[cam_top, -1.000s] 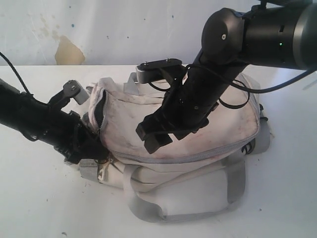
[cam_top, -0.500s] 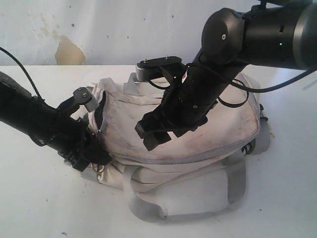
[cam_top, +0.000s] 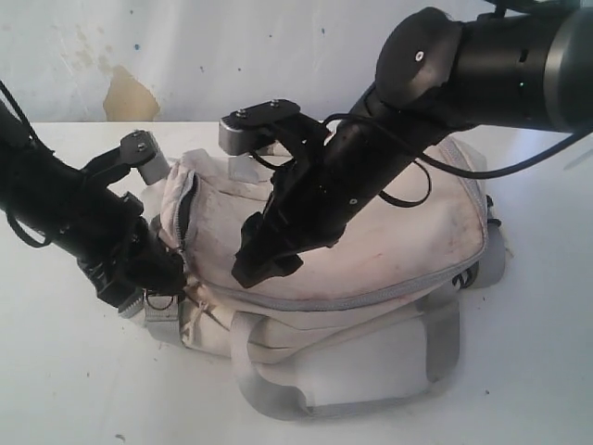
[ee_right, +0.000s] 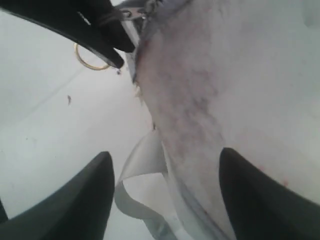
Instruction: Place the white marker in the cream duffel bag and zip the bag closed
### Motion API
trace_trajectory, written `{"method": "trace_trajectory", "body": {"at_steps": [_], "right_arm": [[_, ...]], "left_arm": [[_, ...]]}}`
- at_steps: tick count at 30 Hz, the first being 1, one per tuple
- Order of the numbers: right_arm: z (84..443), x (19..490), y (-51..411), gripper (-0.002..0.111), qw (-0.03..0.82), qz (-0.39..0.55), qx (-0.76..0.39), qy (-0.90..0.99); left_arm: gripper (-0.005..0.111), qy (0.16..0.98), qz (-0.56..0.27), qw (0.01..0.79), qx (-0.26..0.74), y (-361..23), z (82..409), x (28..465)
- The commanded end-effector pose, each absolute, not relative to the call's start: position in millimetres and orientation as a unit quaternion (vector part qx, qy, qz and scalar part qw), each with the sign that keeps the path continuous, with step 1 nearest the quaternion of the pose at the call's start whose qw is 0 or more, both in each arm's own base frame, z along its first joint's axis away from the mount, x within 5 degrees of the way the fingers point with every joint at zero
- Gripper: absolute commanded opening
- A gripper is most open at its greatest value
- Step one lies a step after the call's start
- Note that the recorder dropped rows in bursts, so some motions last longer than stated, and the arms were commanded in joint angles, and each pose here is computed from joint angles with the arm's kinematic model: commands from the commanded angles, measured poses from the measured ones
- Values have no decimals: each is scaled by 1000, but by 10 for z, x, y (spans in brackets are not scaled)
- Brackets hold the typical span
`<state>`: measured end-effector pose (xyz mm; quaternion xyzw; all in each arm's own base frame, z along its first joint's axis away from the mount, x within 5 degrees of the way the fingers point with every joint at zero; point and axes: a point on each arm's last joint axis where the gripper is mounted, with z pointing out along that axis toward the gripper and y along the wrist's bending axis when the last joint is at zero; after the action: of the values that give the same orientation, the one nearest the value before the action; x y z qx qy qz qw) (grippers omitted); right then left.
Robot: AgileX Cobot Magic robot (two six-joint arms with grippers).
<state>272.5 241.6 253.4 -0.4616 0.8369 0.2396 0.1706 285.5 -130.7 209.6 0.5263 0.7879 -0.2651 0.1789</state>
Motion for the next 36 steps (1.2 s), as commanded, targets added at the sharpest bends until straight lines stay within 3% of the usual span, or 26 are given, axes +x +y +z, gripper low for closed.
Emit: {"method": "trace_trajectory", "body": {"at_steps": [1,6,15,20,24,30,36], "right_arm": [[2515,2726,2517,57,195,263,-518,790],[2416,2693,2619,57,199,253,-568,758],[2231,2764,2791,57,237,228,-566,757],[2166,2778,2806,55,231,226,-565,759],[2121,2788,2812,38,227,224,-565,761],[2058,2796,2804,0,218,214,-575,759],[2036,2784,2775,0,206,198,-598,749]], "left_arm": [[0,798,-254,166,521,-1280,2159,2815],[0,823,-250,152,487,-1258,2187,2800],[0,842,-247,183,443,-1263,2508,2828],[0,841,-245,190,443,-1265,2532,2843],[0,848,-247,191,429,-1266,2534,2852],[0,869,-238,209,380,-1259,2541,2917],[0,890,-227,239,316,-1242,2555,3006]]}}
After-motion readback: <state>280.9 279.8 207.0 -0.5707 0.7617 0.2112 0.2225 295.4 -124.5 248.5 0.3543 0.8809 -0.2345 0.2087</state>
